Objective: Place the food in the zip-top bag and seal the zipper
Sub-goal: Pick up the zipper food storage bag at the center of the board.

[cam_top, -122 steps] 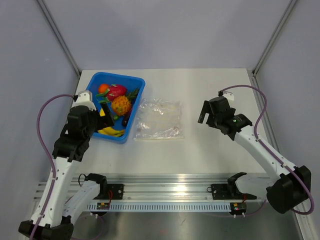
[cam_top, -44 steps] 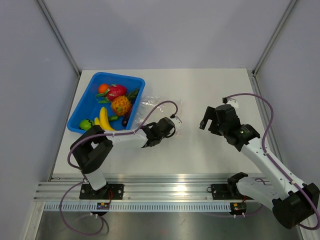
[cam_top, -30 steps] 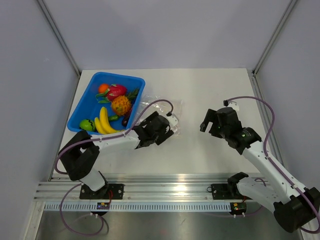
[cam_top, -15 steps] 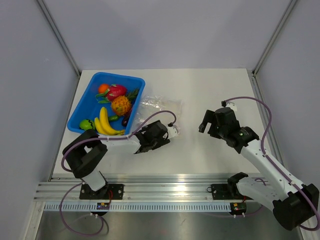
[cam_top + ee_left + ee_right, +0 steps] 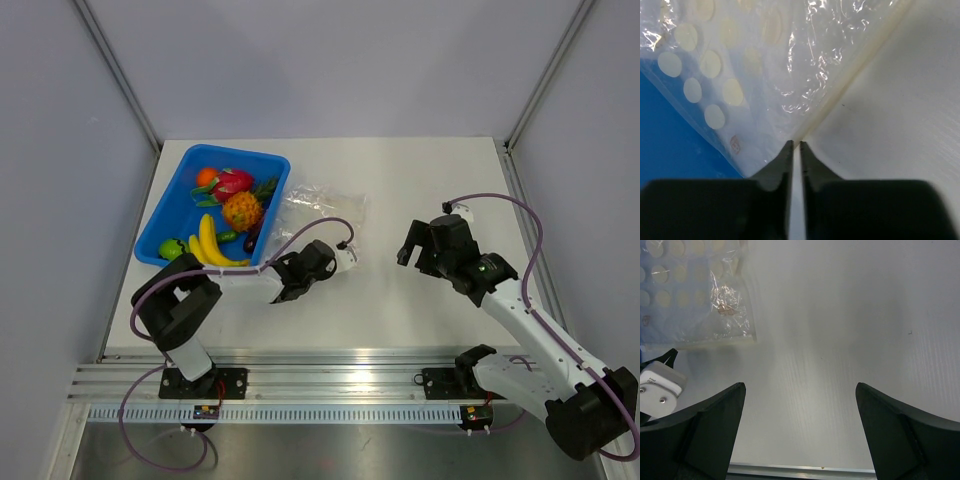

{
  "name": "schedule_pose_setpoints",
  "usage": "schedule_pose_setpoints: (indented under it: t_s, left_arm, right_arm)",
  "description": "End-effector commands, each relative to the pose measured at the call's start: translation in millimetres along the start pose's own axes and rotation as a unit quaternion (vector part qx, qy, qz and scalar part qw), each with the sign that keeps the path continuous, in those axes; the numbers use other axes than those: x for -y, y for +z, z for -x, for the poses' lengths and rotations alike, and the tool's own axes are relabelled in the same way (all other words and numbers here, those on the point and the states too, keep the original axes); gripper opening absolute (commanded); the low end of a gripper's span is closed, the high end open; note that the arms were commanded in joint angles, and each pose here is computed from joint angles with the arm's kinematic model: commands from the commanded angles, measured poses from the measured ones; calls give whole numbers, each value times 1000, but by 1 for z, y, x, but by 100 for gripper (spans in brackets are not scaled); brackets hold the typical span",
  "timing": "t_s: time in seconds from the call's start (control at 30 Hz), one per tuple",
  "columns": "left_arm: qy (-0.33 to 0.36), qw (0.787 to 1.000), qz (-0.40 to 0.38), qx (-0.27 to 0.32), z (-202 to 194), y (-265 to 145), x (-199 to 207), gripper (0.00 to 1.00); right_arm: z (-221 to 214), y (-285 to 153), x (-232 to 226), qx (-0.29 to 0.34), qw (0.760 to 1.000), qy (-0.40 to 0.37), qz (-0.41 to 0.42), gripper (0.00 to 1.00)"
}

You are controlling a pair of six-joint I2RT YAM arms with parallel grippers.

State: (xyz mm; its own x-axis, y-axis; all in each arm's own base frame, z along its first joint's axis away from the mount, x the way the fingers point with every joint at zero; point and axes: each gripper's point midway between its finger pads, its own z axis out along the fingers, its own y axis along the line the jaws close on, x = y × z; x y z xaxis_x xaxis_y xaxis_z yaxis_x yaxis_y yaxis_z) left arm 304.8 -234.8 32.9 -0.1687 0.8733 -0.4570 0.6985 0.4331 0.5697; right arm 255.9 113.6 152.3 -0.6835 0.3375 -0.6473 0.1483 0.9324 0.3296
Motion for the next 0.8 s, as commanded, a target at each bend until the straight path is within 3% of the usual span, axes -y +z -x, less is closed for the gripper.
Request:
schedule_pose_setpoints:
  t_s: [0.0, 0.27, 0.5, 0.53, 0.6, 0.67, 0.77]
  left_arm:
    - [-17, 999, 17, 28, 27, 0, -15, 0]
    - [-116, 993, 7, 36, 80, -36, -47, 0]
    - [-79, 995, 18, 58, 71, -43, -51, 0]
    - [-68, 996, 5, 63, 69, -41, -44, 6]
    - [-37, 998, -13, 55, 54, -35, -31, 46]
    - [-29, 998, -22, 50, 46, -30, -23, 78]
    - [-24, 998, -27, 43, 37, -22, -13, 85]
  right_arm:
    - [6, 1, -6, 9, 1000, 5, 11, 100]
    - [0, 9, -15, -8, 1000, 7, 28, 99]
    - [-5, 11, -16, -12, 999, 15, 35, 99]
    - [-6, 11, -16, -13, 999, 15, 34, 100]
    - [-7, 12, -15, -13, 999, 15, 34, 100]
    - [-8, 12, -15, -15, 999, 17, 35, 99]
    - [-6, 12, -17, -15, 999, 17, 38, 99]
